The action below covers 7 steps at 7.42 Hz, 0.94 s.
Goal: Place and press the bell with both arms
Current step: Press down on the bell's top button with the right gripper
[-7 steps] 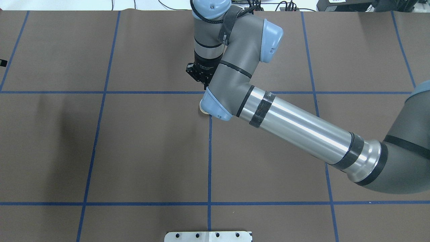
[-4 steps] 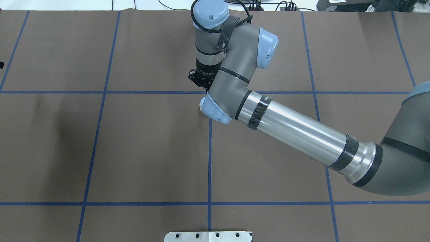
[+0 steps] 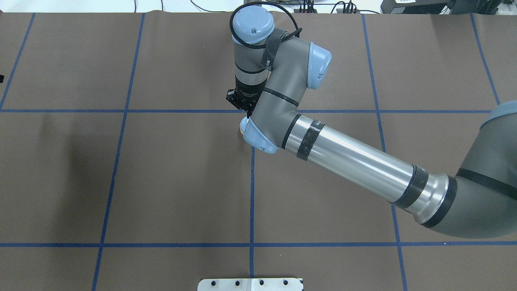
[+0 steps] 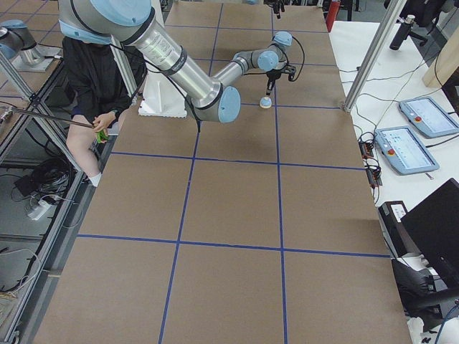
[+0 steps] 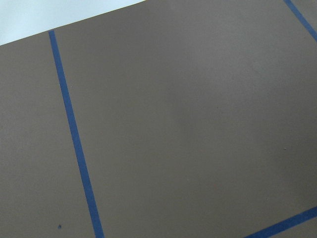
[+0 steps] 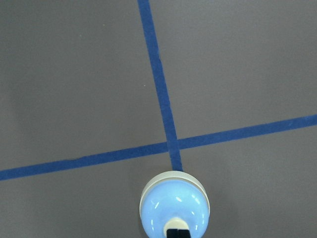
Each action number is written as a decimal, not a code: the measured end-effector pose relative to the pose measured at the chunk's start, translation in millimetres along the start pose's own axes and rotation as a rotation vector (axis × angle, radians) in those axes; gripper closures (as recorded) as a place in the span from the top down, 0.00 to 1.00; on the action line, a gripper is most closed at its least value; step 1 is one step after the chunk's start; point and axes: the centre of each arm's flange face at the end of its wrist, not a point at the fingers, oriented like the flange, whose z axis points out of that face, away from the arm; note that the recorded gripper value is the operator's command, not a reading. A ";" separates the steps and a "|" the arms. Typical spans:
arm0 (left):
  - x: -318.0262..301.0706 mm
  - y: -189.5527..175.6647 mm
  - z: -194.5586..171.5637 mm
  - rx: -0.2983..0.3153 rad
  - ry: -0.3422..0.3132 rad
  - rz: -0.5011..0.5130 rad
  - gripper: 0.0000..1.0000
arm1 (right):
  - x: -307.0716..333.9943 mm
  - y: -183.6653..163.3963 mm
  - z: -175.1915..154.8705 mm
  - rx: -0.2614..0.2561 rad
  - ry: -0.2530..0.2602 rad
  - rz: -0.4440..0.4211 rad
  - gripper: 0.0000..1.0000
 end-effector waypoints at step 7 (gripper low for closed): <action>-2.9 6.0 0.7 -0.005 -0.005 -0.005 1.00 | -0.3 2.3 24.6 0.000 -0.012 -0.020 0.00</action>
